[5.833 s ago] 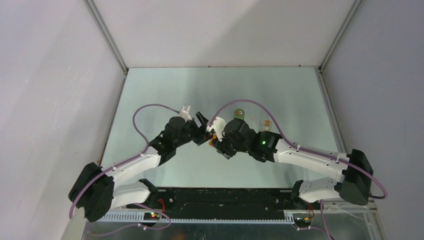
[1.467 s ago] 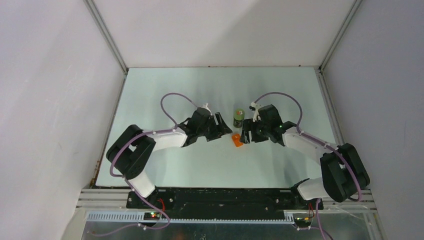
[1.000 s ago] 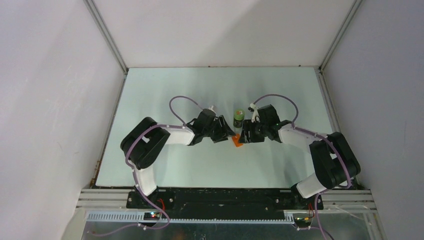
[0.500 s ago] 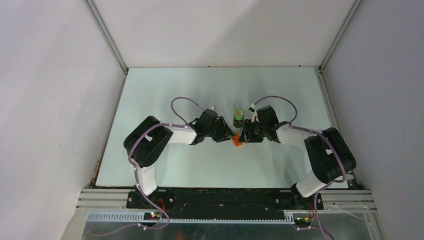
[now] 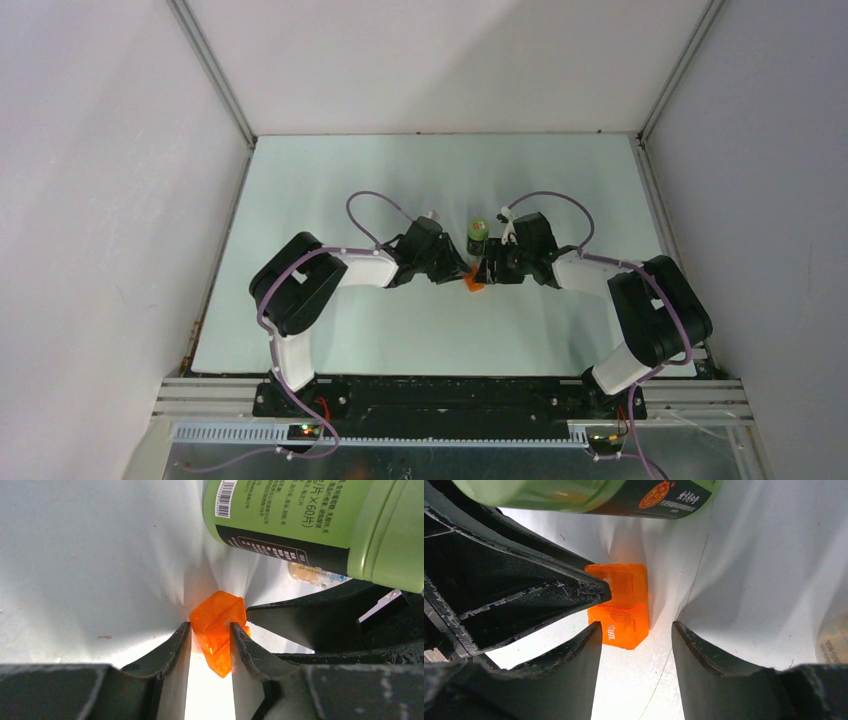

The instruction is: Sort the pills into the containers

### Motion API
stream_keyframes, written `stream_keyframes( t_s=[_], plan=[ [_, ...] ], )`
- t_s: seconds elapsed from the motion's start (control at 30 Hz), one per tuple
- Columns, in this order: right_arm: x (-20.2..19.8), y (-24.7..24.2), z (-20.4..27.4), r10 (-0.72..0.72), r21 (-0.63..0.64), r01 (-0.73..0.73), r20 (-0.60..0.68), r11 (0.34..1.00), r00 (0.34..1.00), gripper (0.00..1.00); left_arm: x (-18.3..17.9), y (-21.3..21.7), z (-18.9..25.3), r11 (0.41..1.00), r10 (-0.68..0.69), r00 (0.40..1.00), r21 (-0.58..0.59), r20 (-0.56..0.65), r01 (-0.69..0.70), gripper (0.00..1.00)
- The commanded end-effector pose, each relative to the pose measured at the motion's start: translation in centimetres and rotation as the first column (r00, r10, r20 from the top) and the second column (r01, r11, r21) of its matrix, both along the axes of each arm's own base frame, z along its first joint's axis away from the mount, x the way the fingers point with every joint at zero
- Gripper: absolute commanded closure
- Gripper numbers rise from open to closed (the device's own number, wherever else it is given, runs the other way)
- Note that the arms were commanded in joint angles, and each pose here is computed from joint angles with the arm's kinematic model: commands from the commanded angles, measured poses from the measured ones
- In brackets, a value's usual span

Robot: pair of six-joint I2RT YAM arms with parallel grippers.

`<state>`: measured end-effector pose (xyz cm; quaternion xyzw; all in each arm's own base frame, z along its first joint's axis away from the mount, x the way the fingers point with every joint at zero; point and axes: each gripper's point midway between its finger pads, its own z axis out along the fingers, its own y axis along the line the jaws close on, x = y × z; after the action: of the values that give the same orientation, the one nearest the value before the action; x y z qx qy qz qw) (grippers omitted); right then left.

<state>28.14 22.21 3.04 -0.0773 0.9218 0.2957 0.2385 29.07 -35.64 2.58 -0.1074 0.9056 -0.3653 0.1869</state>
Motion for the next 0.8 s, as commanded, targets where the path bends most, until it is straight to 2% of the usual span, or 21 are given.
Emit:
stream_keyframes(
  t_s=[0.0, 0.27, 0.5, 0.77],
  plan=[
    [-0.2, 0.1, -1.0, 0.011, -0.024, -0.011, 0.008, 1.000, 1.000, 0.42, -0.6, 1.9, -2.9, 0.990, 0.031, 0.999, 0.136, -0.044, -0.025, 0.66],
    [-0.7, -0.1, -2.2, 0.014, -0.073, -0.015, -0.005, 0.997, 1.000, 0.43, -0.8, 2.5, -3.6, 0.985, 0.053, 0.997, 0.165, -0.057, -0.043, 0.72],
    [-1.2, -1.6, -3.9, -0.034, -0.242, 0.034, 0.003, 0.970, 0.999, 0.46, -1.0, 2.7, -3.9, 0.984, 0.065, 0.996, 0.170, -0.064, -0.053, 0.74],
    [-2.1, -2.0, -4.8, -0.069, -0.324, 0.059, -0.019, 0.944, 0.997, 0.57, -1.0, 2.7, -4.0, 0.983, 0.068, 0.996, 0.173, -0.065, -0.056, 0.76]
  ],
)
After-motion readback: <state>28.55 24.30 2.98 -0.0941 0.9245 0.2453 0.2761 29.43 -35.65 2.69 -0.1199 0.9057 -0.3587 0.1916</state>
